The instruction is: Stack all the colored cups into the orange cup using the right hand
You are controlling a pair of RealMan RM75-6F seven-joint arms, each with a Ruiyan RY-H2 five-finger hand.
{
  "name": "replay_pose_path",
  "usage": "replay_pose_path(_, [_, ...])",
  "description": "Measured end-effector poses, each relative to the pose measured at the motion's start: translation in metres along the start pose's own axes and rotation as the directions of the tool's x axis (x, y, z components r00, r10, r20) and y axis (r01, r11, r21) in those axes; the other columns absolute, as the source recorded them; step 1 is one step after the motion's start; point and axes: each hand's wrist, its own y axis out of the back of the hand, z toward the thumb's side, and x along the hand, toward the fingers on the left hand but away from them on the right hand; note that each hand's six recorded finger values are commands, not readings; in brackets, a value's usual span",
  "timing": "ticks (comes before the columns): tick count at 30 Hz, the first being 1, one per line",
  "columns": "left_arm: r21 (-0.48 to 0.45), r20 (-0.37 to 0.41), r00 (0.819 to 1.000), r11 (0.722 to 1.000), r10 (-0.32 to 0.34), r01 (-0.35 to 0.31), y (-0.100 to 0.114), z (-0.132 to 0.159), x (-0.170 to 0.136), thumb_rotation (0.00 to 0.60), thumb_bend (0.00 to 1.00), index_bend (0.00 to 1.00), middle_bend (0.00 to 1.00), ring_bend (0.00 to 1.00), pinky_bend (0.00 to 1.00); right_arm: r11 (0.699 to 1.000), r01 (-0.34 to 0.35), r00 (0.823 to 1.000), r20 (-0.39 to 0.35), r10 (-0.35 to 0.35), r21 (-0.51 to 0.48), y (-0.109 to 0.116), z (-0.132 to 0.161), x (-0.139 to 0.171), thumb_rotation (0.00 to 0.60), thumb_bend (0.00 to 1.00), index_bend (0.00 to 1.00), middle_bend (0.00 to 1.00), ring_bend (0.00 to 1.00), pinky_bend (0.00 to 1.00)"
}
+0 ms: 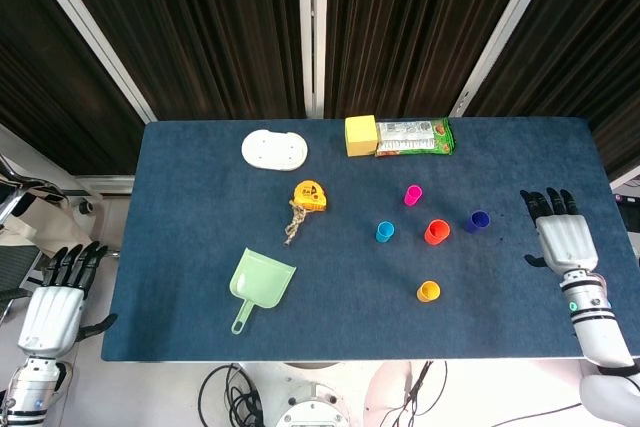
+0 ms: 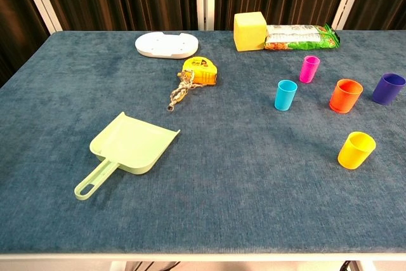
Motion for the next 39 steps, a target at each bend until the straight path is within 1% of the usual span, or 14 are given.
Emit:
replay_pose_path(4, [-0.005,0.011,1.000,1.000,0.011,-0.011,0.002,0.002,0.000,0.600,0.03,0.04,0.04,0.00,0.00,0.999,0.005,1.000,-0.010,-0.004,0.049,-0.010,0.014,-0.014,0.600,0.06,0.07,0.18,0.00,0.00])
replay_pose_path(7, [-0.005,0.018,1.000,1.000,0.008,-0.008,0.002,0.003,0.001,0.600,0.03,0.05,0.04,0.00,0.00,0.997,-0.008,1.000,-0.012,0.009,0.071,-0.019,0.024,-0.025,0.600,0.08,0.09,0.20,0.00,0.00])
replay_pose_path(11, [-0.007,0.026,1.000,1.000,0.007,-0.007,0.003,0.003,0.000,0.600,0.03,0.05,0.04,0.00,0.00,0.997,-0.008,1.000,-0.013,0.009,0.079,-0.025,0.034,-0.035,0.600,0.08,0.13,0.24,0.00,0.00])
replay_pose_path(15, [-0.010,0.020,1.000,1.000,0.006,-0.006,0.003,0.002,0.000,0.600,0.03,0.05,0.04,0.00,0.00,0.997,-0.004,1.000,-0.016,0.005,0.079,-0.030,0.043,-0.042,0.600,0.11,0.15,0.26,0.00,0.00])
replay_pose_path(20, [-0.009,0.017,1.000,1.000,0.004,-0.004,0.003,0.000,0.000,0.600,0.04,0.05,0.04,0.00,0.00,0.996,-0.027,1.000,-0.010,0.028,0.082,-0.039,0.048,-0.050,0.600,0.13,0.18,0.28,0.00,0.00])
replay_pose_path(31, [-0.005,0.006,1.000,1.000,0.000,0.000,0.001,-0.003,0.001,0.600,0.03,0.05,0.04,0.00,0.00,0.998,-0.028,0.999,-0.035,0.031,0.062,-0.045,0.060,-0.058,0.600,0.16,0.27,0.32,0.00,0.00])
replay_pose_path(35, [-0.005,0.004,1.000,1.000,0.000,0.000,0.001,-0.004,0.001,0.600,0.03,0.05,0.04,0.00,0.00,0.998,-0.022,0.999,-0.043,0.024,0.052,-0.045,0.064,-0.060,0.600,0.17,0.29,0.34,0.03,0.00])
replay_pose_path(39, [-0.005,0.001,1.000,1.000,0.002,-0.002,0.001,-0.005,0.000,0.600,0.03,0.05,0.04,0.00,0.00,0.999,-0.012,0.999,-0.049,0.015,0.044,-0.044,0.068,-0.061,0.600,0.21,0.32,0.37,0.04,0.00])
